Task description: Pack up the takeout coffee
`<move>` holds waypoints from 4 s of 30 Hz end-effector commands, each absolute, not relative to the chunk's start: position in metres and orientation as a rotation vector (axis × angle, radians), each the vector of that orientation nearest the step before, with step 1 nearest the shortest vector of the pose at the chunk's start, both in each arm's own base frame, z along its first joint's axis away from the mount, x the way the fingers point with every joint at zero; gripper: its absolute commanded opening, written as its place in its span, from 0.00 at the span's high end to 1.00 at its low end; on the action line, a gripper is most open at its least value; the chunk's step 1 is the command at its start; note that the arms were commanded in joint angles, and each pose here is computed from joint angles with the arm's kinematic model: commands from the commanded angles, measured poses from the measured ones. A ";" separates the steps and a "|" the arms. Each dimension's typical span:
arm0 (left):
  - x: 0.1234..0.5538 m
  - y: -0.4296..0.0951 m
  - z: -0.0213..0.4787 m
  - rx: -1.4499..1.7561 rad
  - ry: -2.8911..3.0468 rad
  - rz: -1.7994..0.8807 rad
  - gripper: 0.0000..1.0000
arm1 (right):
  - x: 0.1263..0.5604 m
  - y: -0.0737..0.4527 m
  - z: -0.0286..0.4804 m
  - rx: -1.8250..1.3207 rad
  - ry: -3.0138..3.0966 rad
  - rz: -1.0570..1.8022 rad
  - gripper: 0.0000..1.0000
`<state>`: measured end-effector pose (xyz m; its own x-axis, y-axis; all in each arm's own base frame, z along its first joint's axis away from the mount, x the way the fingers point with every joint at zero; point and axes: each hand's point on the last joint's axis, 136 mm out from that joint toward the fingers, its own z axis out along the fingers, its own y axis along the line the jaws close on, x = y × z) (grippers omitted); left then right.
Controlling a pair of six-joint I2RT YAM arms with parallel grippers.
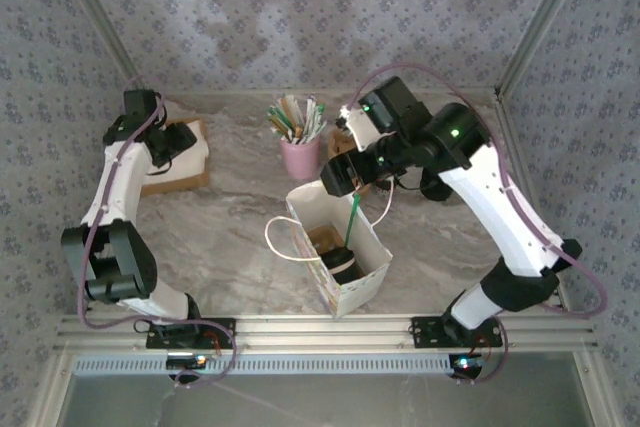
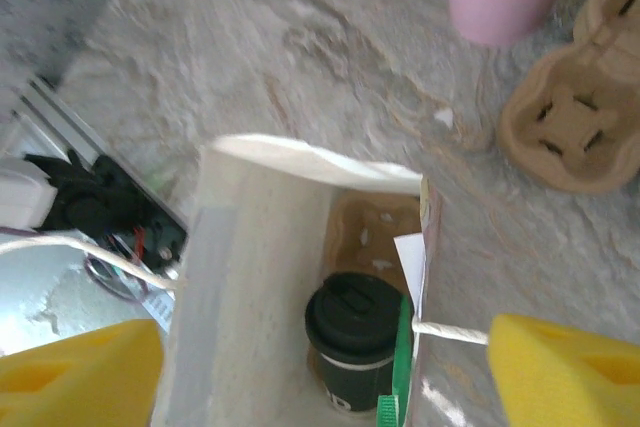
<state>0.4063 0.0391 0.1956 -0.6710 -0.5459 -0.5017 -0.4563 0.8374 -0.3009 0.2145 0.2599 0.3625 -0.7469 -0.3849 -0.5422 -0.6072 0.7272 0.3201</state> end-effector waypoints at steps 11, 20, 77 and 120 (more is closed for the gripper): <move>0.427 0.062 0.169 -0.742 2.516 -0.075 0.28 | 0.244 0.216 0.414 -0.478 2.215 0.914 0.00; 0.433 0.059 0.135 -0.751 2.591 -0.091 0.33 | 0.272 0.187 0.406 -0.300 2.188 0.983 0.00; 0.472 0.132 0.081 -0.913 2.701 0.214 0.62 | 0.339 0.101 0.280 0.195 2.312 0.891 0.00; 0.493 0.107 0.055 -0.844 2.779 0.126 0.84 | 0.342 0.130 0.284 0.106 2.325 0.926 0.00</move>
<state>0.4959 0.1076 0.0430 -0.7986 -0.5505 -0.2433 -0.5668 0.8238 -0.0034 0.3398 0.1278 0.2746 -0.8110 0.2955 -0.5050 -0.1325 0.7479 0.6504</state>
